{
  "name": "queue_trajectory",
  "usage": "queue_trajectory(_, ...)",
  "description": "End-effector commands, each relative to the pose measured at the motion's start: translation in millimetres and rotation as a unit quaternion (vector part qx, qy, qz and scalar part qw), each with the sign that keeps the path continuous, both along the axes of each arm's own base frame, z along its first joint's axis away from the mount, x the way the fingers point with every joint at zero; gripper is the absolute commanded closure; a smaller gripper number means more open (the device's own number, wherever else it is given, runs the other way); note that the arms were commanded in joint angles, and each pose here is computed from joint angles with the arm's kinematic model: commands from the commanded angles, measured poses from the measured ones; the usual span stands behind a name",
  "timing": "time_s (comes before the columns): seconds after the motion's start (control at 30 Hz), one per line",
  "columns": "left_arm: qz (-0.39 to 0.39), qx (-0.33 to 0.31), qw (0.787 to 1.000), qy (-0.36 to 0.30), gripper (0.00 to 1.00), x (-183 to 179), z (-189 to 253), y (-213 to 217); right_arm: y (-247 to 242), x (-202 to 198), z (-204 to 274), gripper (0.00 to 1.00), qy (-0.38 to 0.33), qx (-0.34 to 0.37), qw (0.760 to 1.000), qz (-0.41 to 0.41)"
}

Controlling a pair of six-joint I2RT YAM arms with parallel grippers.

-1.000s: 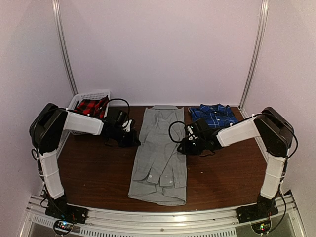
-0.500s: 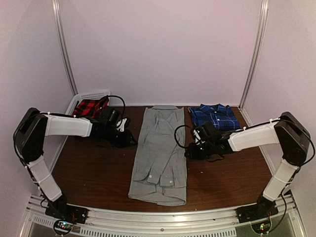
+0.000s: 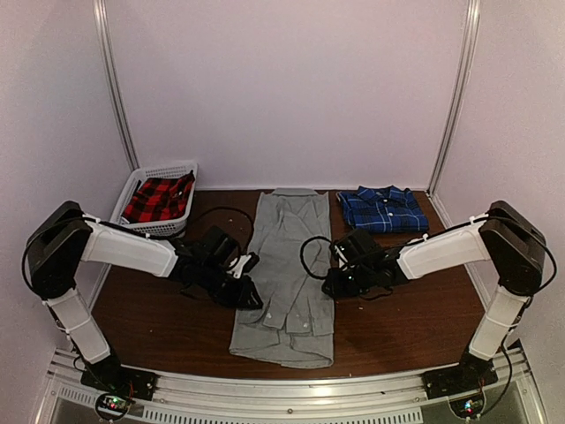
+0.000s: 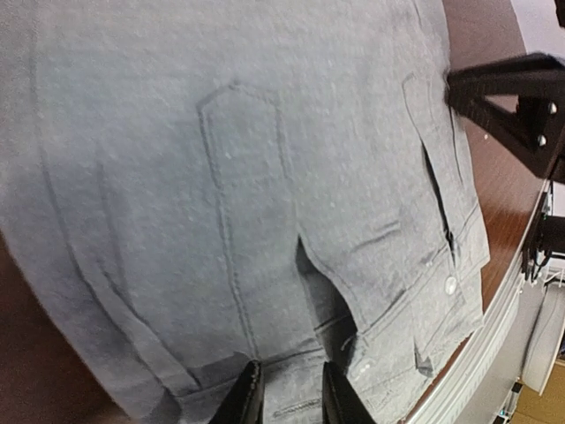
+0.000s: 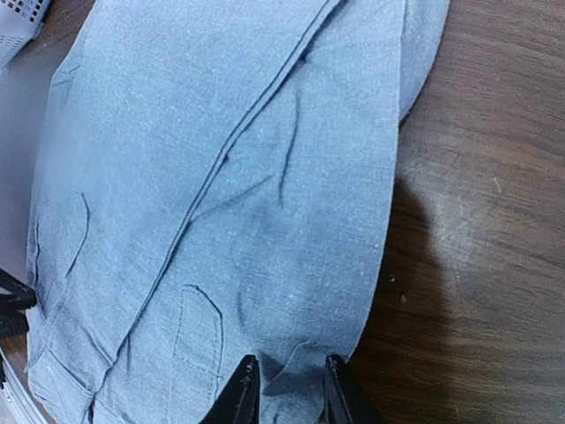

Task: Fold and stack the long sleeve shirts
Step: Adjust the rectangle-folded shirt at the center of the board.

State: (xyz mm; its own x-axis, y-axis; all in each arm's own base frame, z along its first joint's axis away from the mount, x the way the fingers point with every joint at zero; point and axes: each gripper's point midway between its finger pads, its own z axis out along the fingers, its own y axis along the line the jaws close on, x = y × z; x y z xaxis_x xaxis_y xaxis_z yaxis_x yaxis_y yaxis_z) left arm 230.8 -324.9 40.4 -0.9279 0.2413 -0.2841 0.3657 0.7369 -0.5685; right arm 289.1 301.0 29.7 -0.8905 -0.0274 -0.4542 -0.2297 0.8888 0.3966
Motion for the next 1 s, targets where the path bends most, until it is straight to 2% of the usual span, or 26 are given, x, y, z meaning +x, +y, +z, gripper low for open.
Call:
queue_trajectory(0.0, -0.019, -0.01, 1.0, 0.02, 0.76, -27, -10, -17, -18, 0, -12, 0.74, -0.006, -0.041, 0.999, -0.014)
queue_trajectory(0.17, -0.031, -0.003, 0.999, 0.043, 0.77, -53, -23, -26, -22, -2, -13, 0.73, -0.003, -0.047, 0.999, -0.011)
queue_trajectory(0.4, -0.023, -0.018, 0.999, 0.041, 0.77, -57, -6, -29, -25, -9, 5, 0.7, -0.009, -0.043, 0.999, -0.001)
queue_trajectory(0.53, -0.022, -0.026, 0.999, 0.03, 0.77, -56, 11, -30, -30, -27, 12, 0.69, -0.001, -0.027, 1.0, 0.007)
queue_trajectory(0.67, 0.001, -0.004, 1.0, 0.002, 0.75, -50, 24, -13, -28, -57, 11, 0.68, 0.022, -0.004, 1.0, 0.02)
queue_trajectory(0.8, 0.021, 0.006, 1.0, 0.001, 0.74, -49, 23, 9, -24, -87, 10, 0.67, 0.049, 0.035, 0.998, 0.029)
queue_trajectory(0.97, 0.027, -0.008, 0.999, 0.014, 0.72, -49, 15, 25, -23, -104, 13, 0.67, 0.065, 0.069, 0.995, 0.027)
